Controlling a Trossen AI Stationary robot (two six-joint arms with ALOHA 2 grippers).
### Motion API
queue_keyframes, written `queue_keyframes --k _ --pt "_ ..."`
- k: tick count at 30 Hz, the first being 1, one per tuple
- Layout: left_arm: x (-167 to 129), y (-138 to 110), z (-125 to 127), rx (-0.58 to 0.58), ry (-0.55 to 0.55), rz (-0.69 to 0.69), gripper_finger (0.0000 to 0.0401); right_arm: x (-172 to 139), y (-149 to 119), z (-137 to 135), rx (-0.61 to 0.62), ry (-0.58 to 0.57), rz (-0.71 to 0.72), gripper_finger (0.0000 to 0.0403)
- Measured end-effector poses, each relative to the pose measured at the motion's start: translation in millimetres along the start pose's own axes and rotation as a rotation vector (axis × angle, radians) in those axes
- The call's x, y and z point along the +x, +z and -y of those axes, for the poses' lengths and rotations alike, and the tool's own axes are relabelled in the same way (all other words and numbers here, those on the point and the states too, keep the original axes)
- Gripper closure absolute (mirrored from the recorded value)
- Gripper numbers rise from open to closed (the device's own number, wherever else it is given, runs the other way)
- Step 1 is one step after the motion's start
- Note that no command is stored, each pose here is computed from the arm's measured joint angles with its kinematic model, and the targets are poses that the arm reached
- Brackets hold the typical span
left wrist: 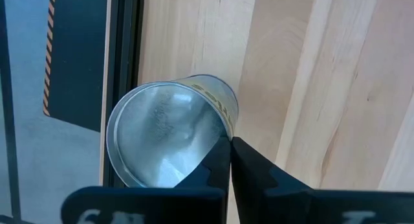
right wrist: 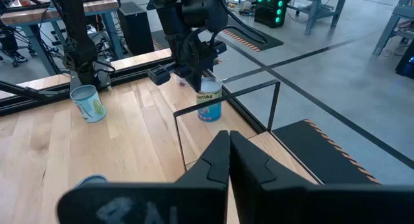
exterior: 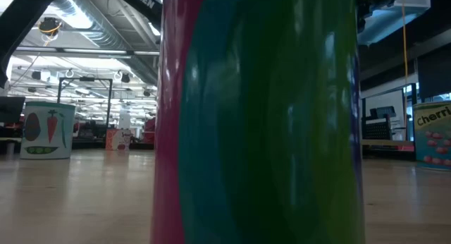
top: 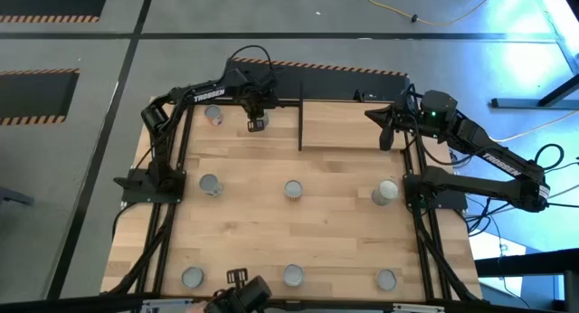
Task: Pick and place cans onto a shelf
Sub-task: Put the top canned cherries on the shelf
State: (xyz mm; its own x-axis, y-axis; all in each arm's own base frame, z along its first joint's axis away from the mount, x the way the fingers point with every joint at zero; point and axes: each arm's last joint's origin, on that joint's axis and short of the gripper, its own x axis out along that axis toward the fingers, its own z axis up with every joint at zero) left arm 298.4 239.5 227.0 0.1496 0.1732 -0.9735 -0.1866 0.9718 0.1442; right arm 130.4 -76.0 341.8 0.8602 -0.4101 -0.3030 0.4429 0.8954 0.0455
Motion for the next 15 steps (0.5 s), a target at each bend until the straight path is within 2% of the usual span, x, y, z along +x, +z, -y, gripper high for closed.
queue_keyframes --k 7,10,15 --pt "-10 1 8 0.008 -0.012 -0.012 0.04 0 0 0 0.0 0.0 0.0 0.0395" --pt "-26 3 6 -0.002 -0.017 -0.018 0.04 0 0 0 0.0 0.0 0.0 0.0395" --pt "-51 14 4 0.008 0.038 0.015 0.0401 0 0 0 0.0 0.0 0.0 0.0395"
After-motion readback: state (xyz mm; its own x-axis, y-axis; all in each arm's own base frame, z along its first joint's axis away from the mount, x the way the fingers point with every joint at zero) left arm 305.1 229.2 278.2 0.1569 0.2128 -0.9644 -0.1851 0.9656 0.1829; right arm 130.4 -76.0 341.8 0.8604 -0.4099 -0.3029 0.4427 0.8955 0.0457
